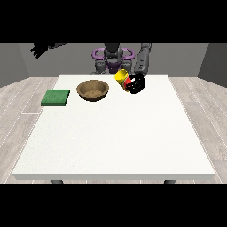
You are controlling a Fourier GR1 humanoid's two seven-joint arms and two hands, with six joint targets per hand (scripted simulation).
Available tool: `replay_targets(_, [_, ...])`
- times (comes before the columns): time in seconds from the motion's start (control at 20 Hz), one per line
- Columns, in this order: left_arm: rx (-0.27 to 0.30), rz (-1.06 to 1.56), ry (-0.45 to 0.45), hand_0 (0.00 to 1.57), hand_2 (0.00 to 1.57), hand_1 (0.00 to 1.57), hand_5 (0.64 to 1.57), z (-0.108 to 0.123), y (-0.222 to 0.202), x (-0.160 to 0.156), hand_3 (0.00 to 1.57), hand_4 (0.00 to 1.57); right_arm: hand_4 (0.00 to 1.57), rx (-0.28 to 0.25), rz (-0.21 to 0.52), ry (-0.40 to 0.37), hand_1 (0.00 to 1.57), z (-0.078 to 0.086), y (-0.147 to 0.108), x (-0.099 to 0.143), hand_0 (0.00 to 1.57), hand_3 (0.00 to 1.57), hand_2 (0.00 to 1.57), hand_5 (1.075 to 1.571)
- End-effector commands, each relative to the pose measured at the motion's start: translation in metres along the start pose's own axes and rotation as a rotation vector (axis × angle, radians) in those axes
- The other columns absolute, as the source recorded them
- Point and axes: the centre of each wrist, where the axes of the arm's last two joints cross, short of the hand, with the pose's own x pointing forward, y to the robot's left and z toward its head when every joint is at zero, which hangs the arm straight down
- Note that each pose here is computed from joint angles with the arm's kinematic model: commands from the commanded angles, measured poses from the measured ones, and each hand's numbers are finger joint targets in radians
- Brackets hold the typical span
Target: Pick the cup and pour the ball into the bowl, then pick the bowl and place it on the pad
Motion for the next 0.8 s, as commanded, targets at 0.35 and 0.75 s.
replay_targets(0.35, [-0.116, -0.703, -0.148, 1.35, 1.57, 1.35, 1.540, -0.015, -0.063, 0.046, 1.57, 1.44, 0.68, -0.031, -0.021, 0.099, 0.00, -0.012, -0.013, -0.022, 0.00, 0.08, 0.00, 1.561])
replay_targets(0.75, [-0.209, -0.926, -0.135, 1.36, 1.57, 1.36, 1.529, -0.010, -0.111, 0.088, 1.57, 1.47, 0.69, -0.057, -0.068, 0.173, 0.00, 0.013, -0.044, -0.049, 0.00, 0.00, 0.00, 1.558])
